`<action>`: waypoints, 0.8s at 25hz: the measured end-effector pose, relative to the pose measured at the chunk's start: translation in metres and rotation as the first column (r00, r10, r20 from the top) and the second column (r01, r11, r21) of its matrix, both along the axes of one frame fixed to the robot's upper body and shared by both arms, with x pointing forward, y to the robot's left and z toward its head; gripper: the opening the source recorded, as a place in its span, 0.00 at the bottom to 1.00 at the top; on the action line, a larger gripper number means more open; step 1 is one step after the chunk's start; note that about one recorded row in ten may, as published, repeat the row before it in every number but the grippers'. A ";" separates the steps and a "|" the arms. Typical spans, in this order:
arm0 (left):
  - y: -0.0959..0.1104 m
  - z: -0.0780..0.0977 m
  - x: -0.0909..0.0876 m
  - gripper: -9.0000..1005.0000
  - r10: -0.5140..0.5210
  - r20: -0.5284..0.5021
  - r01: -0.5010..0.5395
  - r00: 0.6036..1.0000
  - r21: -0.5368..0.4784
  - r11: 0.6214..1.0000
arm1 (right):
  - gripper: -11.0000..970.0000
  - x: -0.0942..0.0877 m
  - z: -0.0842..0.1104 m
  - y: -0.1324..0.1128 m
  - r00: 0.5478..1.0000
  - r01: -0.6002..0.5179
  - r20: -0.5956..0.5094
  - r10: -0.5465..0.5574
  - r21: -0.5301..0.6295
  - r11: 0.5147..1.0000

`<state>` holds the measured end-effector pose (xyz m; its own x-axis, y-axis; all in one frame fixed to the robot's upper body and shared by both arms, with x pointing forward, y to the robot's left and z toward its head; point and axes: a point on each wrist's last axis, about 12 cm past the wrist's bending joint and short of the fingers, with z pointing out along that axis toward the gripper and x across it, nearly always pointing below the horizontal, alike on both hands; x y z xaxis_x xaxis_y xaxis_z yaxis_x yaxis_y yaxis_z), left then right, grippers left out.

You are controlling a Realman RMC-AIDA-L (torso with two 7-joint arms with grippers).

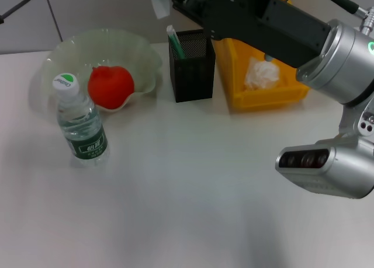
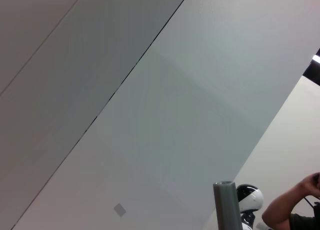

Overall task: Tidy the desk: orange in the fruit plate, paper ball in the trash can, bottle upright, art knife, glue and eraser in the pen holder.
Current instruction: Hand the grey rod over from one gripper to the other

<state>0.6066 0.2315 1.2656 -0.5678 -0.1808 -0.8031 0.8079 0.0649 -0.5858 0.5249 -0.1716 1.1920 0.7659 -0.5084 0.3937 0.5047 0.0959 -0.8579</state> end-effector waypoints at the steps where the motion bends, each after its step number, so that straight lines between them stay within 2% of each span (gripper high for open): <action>1: 0.000 0.000 0.000 0.15 -0.001 0.000 0.001 1.000 0.000 1.000 | 0.28 0.000 0.000 0.000 1.000 -0.002 0.002 0.002 -0.001 1.000; 7: -0.002 0.001 0.000 0.15 -0.003 0.002 0.003 1.000 -0.003 1.000 | 0.33 -0.001 -0.001 0.001 1.000 -0.010 0.004 0.010 -0.002 1.000; 20: -0.004 0.001 0.000 0.15 -0.011 0.002 0.011 1.000 -0.003 1.000 | 0.30 0.001 -0.001 0.003 1.000 -0.015 0.001 0.015 0.001 1.000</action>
<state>0.6068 0.2273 1.2663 -0.5679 -0.1768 -0.8039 0.8098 0.0546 -0.5841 0.5260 -0.1686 1.1907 0.7729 -0.4974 0.3939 0.5040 0.1042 -0.8574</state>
